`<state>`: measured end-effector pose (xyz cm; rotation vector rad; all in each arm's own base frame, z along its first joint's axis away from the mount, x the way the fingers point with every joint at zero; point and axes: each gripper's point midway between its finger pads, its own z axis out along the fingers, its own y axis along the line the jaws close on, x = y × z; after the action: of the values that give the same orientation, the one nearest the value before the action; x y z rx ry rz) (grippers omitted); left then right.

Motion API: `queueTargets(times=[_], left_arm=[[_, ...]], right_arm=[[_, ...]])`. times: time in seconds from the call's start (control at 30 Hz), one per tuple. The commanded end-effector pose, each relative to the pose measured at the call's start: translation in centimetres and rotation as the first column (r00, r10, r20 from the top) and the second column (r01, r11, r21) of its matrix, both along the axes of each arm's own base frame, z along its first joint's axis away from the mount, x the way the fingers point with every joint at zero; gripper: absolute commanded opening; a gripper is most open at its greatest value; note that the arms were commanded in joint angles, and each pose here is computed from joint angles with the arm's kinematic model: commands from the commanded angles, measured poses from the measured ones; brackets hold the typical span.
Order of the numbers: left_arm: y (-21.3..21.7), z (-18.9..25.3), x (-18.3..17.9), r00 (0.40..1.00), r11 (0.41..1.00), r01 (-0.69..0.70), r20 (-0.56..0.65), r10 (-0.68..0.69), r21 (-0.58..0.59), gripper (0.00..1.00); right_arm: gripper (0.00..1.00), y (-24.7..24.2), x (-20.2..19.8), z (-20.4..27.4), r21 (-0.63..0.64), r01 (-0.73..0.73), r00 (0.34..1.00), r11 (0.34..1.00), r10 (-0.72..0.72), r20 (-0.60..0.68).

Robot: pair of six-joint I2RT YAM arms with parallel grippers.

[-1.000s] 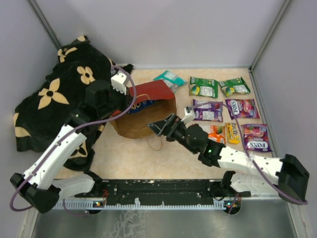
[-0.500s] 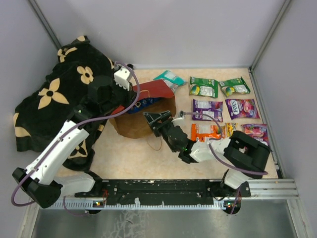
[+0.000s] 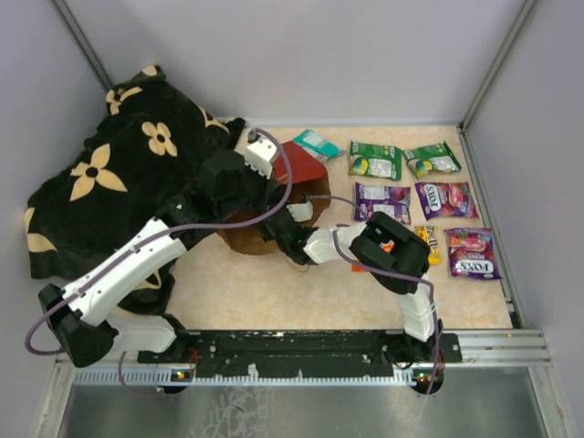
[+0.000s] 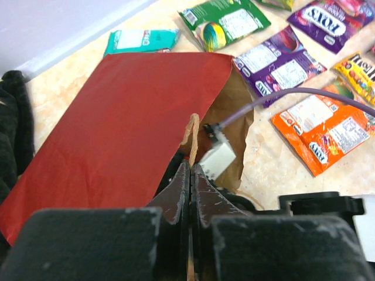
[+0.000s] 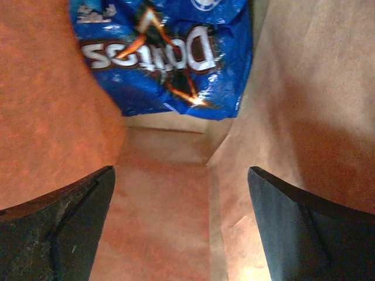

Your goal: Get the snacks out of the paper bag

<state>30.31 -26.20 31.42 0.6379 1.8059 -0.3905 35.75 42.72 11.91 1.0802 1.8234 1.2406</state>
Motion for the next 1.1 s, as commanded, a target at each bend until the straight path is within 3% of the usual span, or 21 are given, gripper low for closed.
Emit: queueTargets(times=[0.0,0.3,0.43,0.6,0.83,1.07], left_arm=[[-1.1,0.3,0.3,1.000,1.000,-0.003,0.024,0.003,0.020,0.00],[-1.4,0.3,-0.6,0.999,0.999,0.031,0.038,-0.029,-0.031,0.00],[-1.2,-0.4,-0.9,0.998,0.999,0.036,0.045,-0.034,-0.040,0.00],[-1.0,-0.8,-1.0,0.997,0.998,0.049,0.065,-0.047,-0.033,0.00],[-0.4,-0.6,-0.7,0.997,0.996,0.060,0.059,-0.056,-0.068,0.00],[0.7,-0.8,0.1,0.998,0.997,0.026,0.059,-0.022,-0.072,0.00]], right_arm=[[0.94,0.6,1.8,-3.0,-0.029,0.038,0.994,0.999,-0.041,-0.098],[0.92,1.3,4.3,-9.1,-0.148,0.060,0.955,0.987,-0.100,-0.278],[0.86,1.4,6.5,-9.5,-0.104,0.090,0.962,0.991,-0.113,-0.250],[0.68,2.8,9.8,-8.9,0.034,0.074,0.984,0.997,-0.067,-0.166],[0.56,5.9,13.2,-7.8,0.006,0.041,0.992,0.999,-0.040,-0.119],[0.08,6.6,14.5,-4.8,-0.019,0.014,0.999,1.000,-0.014,-0.038]])
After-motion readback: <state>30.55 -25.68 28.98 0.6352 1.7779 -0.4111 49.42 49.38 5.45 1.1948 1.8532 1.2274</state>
